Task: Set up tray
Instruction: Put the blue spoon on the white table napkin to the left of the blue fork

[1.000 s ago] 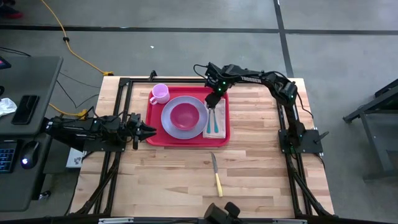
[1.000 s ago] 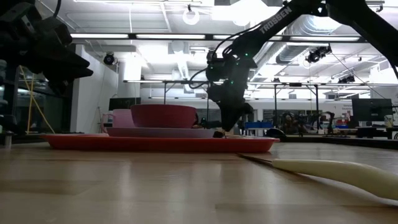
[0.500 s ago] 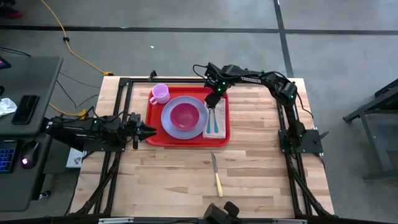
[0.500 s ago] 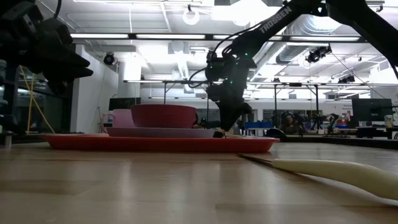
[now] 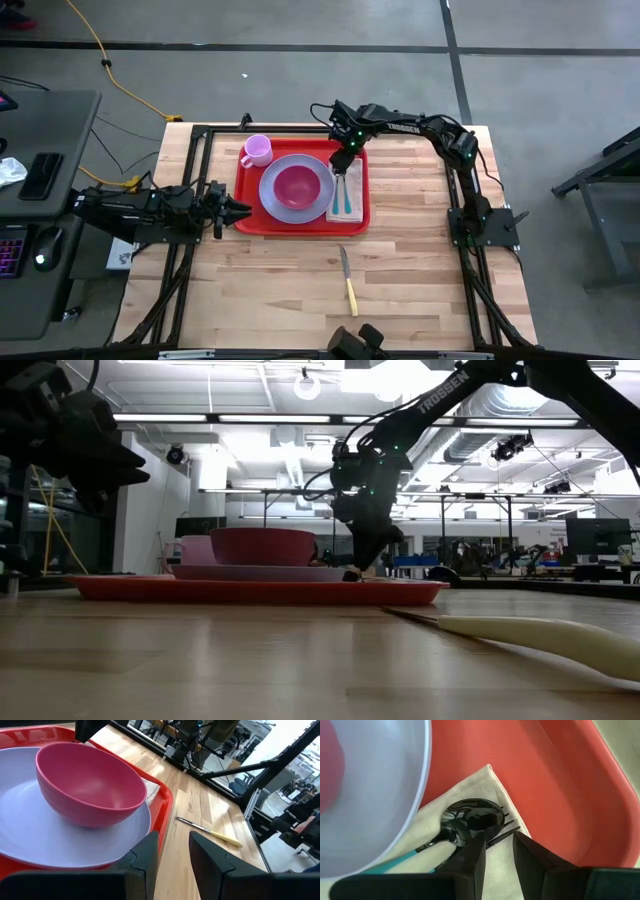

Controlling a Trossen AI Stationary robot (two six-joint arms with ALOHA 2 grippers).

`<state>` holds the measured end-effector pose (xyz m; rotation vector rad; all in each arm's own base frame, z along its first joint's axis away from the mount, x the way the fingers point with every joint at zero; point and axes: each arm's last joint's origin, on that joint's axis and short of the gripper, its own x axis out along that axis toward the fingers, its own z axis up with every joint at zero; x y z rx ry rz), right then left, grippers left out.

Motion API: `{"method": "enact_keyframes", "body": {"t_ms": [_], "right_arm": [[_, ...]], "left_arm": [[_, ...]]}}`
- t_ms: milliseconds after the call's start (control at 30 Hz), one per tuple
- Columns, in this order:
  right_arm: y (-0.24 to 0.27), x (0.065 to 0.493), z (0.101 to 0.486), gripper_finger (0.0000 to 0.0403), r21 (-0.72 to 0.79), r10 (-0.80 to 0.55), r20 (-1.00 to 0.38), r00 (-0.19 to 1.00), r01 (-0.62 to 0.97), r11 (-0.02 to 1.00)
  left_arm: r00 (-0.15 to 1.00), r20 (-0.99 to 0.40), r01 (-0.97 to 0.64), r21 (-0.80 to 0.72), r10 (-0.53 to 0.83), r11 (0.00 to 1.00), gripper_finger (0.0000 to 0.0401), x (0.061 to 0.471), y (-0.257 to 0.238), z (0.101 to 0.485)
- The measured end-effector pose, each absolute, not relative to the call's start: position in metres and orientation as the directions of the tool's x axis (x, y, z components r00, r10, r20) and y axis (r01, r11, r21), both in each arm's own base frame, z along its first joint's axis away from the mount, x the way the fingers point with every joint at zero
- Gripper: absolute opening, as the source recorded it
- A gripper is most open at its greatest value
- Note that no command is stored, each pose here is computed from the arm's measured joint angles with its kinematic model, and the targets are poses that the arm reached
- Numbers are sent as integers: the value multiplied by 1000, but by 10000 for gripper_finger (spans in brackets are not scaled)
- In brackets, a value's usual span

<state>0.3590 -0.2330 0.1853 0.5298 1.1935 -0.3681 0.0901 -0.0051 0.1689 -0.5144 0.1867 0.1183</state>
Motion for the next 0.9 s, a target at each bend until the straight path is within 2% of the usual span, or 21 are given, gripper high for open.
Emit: {"method": "enact_keyframes", "body": {"t_ms": [900], "right_arm": [[-232, 355, 172, 78, 236, 37, -937, 348, 549, 802]], "left_arm": [[976, -206, -163, -484, 69, 860, 140, 90, -5, 169]]}}
